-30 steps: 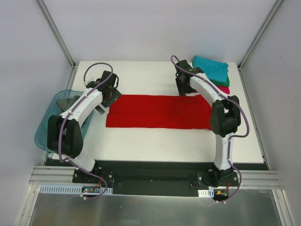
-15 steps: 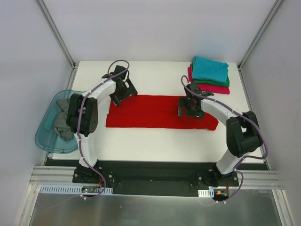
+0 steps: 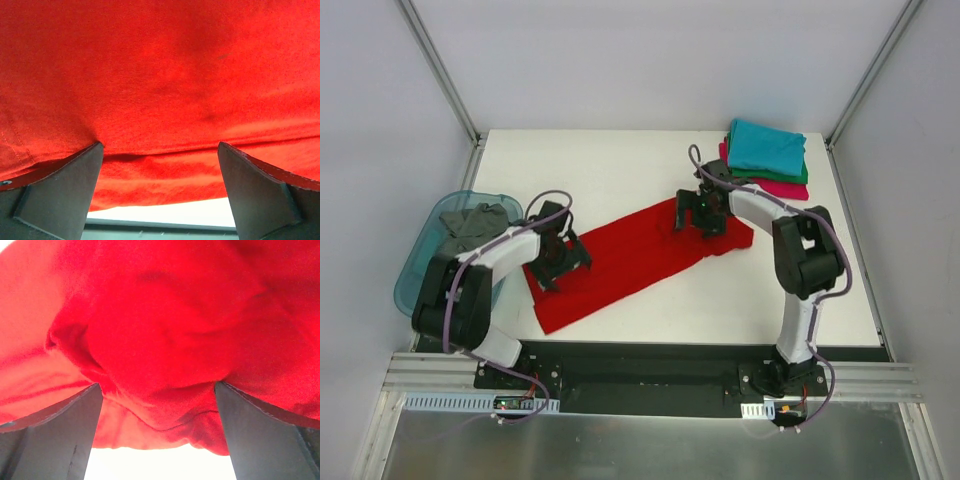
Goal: Fold and stack the t-shirts
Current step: Rotate the tshirt 90 degrees, then grab the bottom of the folded rectangular tshirt with both arms, then fold the folded rectangular tshirt in 1/3 of the way
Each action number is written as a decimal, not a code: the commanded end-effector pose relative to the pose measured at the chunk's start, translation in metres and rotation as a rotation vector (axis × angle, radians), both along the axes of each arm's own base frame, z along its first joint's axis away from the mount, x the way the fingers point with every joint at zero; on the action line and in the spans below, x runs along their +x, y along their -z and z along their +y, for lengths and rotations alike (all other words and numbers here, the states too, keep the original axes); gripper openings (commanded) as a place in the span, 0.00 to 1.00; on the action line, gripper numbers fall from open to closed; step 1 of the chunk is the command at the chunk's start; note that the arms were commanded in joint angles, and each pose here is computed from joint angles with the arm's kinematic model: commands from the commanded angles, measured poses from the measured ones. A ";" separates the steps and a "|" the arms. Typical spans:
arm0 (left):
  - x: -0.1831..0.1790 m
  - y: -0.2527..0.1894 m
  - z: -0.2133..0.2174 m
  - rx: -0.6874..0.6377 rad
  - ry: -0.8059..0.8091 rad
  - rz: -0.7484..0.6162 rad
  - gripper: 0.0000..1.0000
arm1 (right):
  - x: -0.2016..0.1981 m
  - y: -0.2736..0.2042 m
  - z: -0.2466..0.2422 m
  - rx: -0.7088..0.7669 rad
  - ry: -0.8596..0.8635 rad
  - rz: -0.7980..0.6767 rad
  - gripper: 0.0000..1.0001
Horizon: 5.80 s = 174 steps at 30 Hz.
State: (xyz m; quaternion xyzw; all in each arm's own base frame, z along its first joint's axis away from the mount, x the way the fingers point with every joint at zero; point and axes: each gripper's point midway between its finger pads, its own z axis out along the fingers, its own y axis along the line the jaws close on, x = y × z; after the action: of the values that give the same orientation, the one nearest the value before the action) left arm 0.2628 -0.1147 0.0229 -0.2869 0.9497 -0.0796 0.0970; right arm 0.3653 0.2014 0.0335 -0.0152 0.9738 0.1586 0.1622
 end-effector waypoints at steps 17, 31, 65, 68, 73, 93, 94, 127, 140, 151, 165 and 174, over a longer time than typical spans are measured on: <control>-0.077 -0.006 -0.148 -0.249 0.187 0.095 0.99 | 0.205 -0.036 0.115 0.434 0.046 -0.174 0.96; -0.087 -0.025 -0.222 -0.296 0.343 -0.007 0.99 | 0.240 -0.105 0.110 0.491 -0.008 -0.412 0.96; -0.169 0.004 -0.056 -0.149 0.387 -0.007 0.51 | -0.236 -0.029 0.038 -0.080 -0.327 -0.239 0.98; -0.169 0.008 -0.059 -0.156 0.391 -0.001 0.44 | -0.242 -0.020 0.034 -0.136 -0.326 -0.230 0.96; -0.172 0.015 -0.055 -0.134 0.381 0.026 0.26 | -0.259 -0.007 0.041 -0.149 -0.371 -0.182 0.91; -0.167 0.013 -0.052 -0.127 0.356 -0.012 0.00 | -0.276 0.018 0.037 -0.173 -0.274 -0.108 0.27; -0.168 0.013 -0.052 -0.131 0.357 -0.009 0.00 | -0.276 0.018 0.036 -0.175 -0.270 -0.110 0.22; 0.036 -0.124 -0.077 -0.122 0.286 -0.408 0.00 | -0.091 -0.102 0.062 -0.039 -0.156 -0.389 0.00; 0.129 -0.109 -0.084 -0.160 0.306 -0.361 0.00 | -0.005 -0.090 0.064 0.048 -0.124 -0.366 0.00; 0.156 -0.083 -0.079 -0.176 0.290 -0.308 0.00 | 0.035 -0.070 0.061 0.020 -0.086 -0.357 0.00; 0.157 -0.071 -0.081 -0.224 0.322 -0.261 0.57 | 0.053 -0.050 0.044 -0.036 -0.038 -0.322 0.61; 0.099 -0.089 -0.057 -0.196 0.246 -0.260 0.99 | -0.005 -0.086 0.036 0.091 -0.061 -0.345 0.96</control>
State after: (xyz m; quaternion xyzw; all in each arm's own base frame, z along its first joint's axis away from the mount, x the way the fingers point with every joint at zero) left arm 0.3893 -0.1861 0.0834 -0.1490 0.9510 -0.2190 0.1592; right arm 0.3848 0.2327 0.0787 -0.0591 0.9417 0.1488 0.2961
